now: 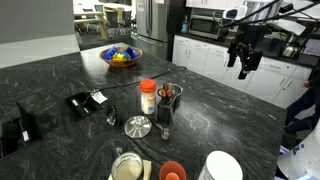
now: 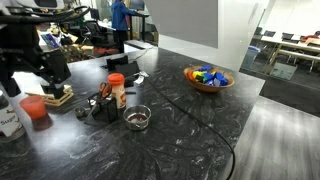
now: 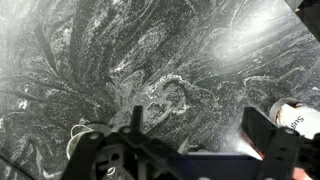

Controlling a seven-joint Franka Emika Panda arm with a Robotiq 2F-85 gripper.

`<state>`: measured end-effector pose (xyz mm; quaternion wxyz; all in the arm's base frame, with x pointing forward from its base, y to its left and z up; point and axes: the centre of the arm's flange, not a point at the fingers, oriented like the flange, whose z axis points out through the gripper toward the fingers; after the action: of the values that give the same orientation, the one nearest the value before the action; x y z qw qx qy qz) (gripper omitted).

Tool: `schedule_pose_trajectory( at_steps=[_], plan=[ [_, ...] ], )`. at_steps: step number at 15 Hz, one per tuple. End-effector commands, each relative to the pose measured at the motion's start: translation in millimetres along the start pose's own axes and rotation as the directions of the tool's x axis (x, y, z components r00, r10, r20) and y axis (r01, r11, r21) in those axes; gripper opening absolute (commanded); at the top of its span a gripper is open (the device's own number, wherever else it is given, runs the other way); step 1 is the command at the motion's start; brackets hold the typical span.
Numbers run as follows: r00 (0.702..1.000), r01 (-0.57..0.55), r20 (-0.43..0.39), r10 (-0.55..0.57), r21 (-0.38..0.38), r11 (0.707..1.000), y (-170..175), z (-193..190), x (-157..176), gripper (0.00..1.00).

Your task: Take the masking tape from on top of the box and put it on the table

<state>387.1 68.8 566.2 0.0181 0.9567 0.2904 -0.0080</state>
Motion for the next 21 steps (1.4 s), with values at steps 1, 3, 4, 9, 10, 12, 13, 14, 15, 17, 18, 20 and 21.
schedule_pose_trajectory(
  at_steps=[1, 3, 4, 9, 10, 12, 13, 14, 15, 17, 18, 20, 21],
  plan=[
    [1.0, 0.0, 0.0, 0.0, 0.0, 1.0, -0.1, 0.0, 0.1, 1.0],
    [1.0, 0.007, -0.019, -0.007, 0.013, 1.0, -2.4, 1.5, 6.1, 1.0],
    [0.999, 0.021, -0.044, -0.02, 0.025, 0.999, -5.2, 2.8, 16.5, 1.0],
    [0.973, 0.153, -0.186, -0.138, 0.068, 0.986, -39.6, 12.6, 99.3, 1.0],
    [0.962, 0.204, -0.202, -0.186, 0.075, 0.976, -52.5, 19.3, 119.6, 1.0],
    [0.936, 0.298, -0.212, -0.28, 0.062, 0.952, -81.0, 33.3, 158.0, 1.0],
    [0.925, 0.329, -0.218, -0.312, 0.049, 0.943, -92.9, 39.3, 175.3, 1.0],
    [0.919, 0.351, -0.2, -0.34, 0.023, 0.936, -102.6, 43.6, 190.4, 1.0],
    [0.913, 0.373, -0.179, -0.368, -0.002, 0.928, -109.8, 48.1, 200.8, 1.0],
    [0.923, 0.345, -0.189, -0.335, 0.02, 0.938, -115.9, 57.2, 189.0, 1.0],
    [0.921, 0.35, -0.186, -0.341, 0.016, 0.937, -115.6, 58.8, 194.7, 1.0],
    [0.92, 0.352, -0.188, -0.344, 0.012, 0.936, -112.3, 56.4, 196.6, 1.0],
    [0.919, 0.353, -0.19, -0.345, 0.01, 0.935, -111.5, 55.2, 196.4, 1.0]
  ],
)
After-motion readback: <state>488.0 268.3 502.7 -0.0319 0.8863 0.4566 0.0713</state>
